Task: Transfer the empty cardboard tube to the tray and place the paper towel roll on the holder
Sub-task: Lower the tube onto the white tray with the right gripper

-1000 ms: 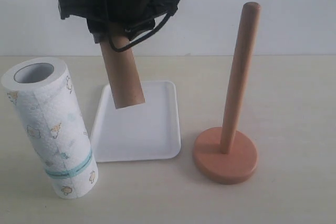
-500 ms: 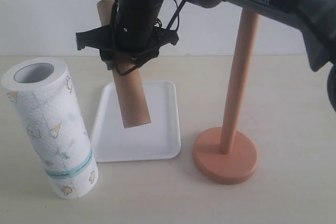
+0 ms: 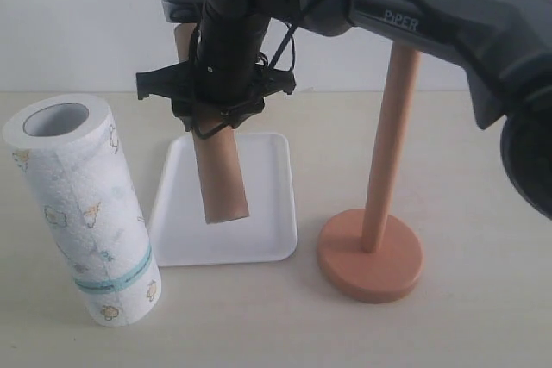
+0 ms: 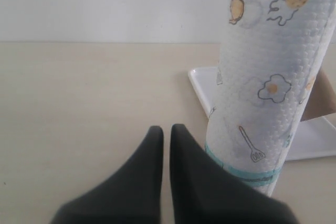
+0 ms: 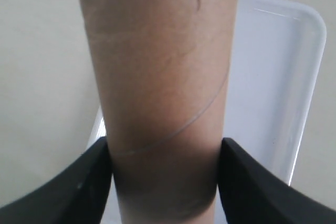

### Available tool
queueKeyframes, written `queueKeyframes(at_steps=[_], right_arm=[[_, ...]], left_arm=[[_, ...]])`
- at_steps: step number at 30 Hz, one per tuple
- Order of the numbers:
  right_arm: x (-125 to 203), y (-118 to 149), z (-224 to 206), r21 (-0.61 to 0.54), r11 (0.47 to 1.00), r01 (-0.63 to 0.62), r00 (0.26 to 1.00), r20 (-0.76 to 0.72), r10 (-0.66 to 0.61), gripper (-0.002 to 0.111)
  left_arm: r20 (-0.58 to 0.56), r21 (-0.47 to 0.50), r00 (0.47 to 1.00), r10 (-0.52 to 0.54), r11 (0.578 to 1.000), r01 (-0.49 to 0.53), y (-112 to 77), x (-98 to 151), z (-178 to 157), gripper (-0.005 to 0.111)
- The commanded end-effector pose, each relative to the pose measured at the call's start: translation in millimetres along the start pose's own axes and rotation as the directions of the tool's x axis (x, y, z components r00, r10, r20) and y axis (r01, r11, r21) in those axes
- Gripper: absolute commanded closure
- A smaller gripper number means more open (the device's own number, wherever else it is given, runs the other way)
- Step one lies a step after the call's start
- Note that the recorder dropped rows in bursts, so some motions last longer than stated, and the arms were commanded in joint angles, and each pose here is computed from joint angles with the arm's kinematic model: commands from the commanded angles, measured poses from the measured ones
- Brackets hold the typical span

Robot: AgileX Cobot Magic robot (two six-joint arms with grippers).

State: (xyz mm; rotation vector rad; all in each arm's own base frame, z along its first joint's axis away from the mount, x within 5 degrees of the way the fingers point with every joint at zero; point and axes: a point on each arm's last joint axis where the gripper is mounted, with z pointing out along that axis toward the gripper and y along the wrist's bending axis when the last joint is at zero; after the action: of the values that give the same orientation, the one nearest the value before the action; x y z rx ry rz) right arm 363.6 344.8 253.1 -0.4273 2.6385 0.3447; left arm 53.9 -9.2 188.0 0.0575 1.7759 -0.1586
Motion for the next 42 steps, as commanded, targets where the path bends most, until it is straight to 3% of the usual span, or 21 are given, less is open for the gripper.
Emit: queueKeyframes(at_steps=[1, 9, 17, 42], right_arm=[[-4.2, -1.1, 1.4, 0.011, 0.998, -0.056, 0.998, 0.04, 0.055, 0.109], [-2.4, -6.4, 6.8, 0.072, 0.995, -0.071, 0.997, 0.031, 0.069, 0.109], [9.3, -10.2, 40.7, 0.114, 0.992, -0.051, 0.997, -0.044, 0.056, 0.109], [11.7, -7.0, 69.9, 0.064, 0.996, -0.056, 0.998, -0.01, 0.057, 0.109]], left_arm=[[0.001, -0.004, 1.0, 0.001, 1.0, -0.001, 0.4, 1.0, 0.2, 0.103], [0.001, -0.004, 1.0, 0.001, 1.0, -0.001, 0.4, 1.0, 0.2, 0.103], [0.001, -0.004, 1.0, 0.001, 1.0, -0.001, 0.4, 1.0, 0.2, 0.103], [0.001, -0.004, 1.0, 0.001, 1.0, -0.001, 0.4, 1.0, 0.2, 0.103]])
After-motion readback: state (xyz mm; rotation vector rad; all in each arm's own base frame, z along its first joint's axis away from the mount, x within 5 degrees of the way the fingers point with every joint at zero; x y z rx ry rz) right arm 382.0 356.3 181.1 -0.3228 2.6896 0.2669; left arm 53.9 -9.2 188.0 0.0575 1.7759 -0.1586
